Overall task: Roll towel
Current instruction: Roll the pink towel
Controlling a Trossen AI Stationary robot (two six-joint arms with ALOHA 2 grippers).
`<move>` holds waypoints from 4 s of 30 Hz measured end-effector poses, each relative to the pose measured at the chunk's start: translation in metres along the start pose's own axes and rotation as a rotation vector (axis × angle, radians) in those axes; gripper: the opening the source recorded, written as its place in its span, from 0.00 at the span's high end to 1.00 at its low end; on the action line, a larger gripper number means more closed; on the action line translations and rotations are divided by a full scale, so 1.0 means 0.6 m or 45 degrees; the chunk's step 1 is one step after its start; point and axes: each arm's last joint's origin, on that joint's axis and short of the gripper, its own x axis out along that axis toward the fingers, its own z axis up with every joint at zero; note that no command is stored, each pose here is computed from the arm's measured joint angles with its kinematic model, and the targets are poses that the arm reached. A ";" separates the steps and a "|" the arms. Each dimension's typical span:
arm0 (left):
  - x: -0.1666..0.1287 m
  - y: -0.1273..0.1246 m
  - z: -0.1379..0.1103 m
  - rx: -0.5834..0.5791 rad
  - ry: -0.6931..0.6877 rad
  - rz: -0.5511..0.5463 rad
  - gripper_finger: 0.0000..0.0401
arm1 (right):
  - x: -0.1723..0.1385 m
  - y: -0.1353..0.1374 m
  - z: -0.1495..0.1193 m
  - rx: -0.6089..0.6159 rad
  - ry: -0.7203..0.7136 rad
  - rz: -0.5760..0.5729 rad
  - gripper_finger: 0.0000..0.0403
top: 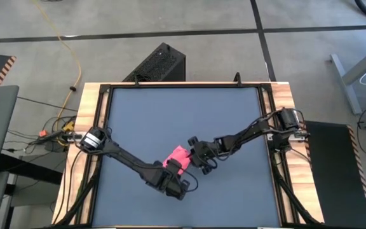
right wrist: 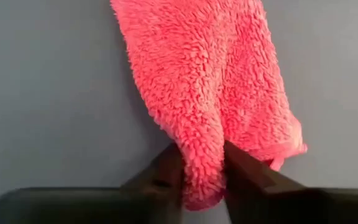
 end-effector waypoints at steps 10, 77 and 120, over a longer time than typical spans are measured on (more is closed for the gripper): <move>-0.008 -0.003 -0.018 0.029 0.007 -0.016 0.92 | -0.002 -0.012 0.007 0.037 0.146 0.063 0.95; 0.028 0.000 -0.083 0.984 -0.241 0.183 0.54 | -0.037 -0.057 0.044 0.737 0.450 0.489 0.93; 0.058 -0.034 -0.038 0.929 -0.370 0.137 0.54 | -0.041 -0.050 0.041 0.722 0.498 0.509 0.93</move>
